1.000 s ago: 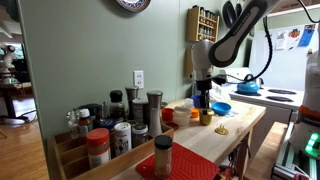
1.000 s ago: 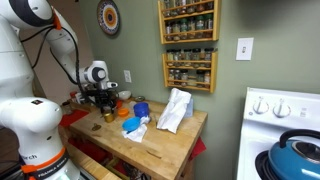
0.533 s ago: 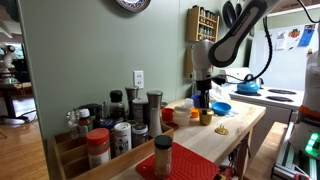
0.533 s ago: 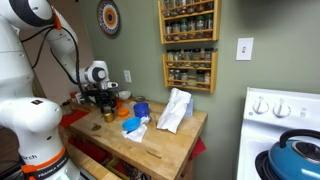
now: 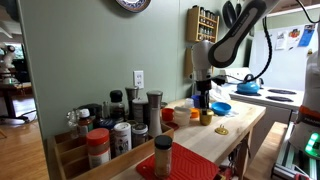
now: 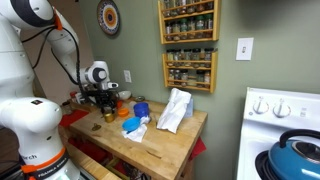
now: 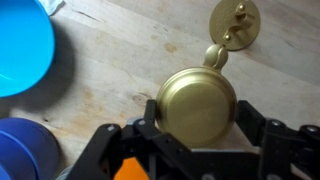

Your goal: Pick up the gold lid from the table and put it on the gold cup

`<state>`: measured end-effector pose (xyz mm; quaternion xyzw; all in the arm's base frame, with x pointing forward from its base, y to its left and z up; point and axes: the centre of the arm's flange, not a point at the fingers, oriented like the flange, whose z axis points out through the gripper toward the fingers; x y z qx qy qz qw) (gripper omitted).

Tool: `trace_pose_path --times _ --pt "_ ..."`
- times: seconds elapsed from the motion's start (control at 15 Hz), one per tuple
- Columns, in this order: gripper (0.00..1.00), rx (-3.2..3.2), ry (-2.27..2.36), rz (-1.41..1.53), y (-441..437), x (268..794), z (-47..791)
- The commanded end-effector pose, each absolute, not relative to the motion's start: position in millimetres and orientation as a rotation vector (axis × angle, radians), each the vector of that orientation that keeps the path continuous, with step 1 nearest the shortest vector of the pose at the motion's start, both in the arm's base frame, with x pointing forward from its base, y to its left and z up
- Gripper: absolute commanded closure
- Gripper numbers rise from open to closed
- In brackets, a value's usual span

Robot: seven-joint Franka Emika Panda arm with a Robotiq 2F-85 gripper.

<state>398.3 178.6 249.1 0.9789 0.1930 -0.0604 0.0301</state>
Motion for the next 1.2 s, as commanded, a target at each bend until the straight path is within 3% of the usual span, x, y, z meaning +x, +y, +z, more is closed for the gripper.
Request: trace_pose_path --times 0.0,0.13,0.27,0.73,1.13 --pt "0.45 3.028 0.581 -0.190 177.6 401.4 242.2" --pt "0.10 3.030 0.580 -0.188 177.1 401.4 243.0" --pt "0.00 3.029 0.578 -0.187 176.7 401.5 243.3" --pt "0.00 3.030 0.569 -0.183 174.0 402.9 246.2" --pt "0.00 3.033 0.652 -0.236 162.5 395.5 301.3"
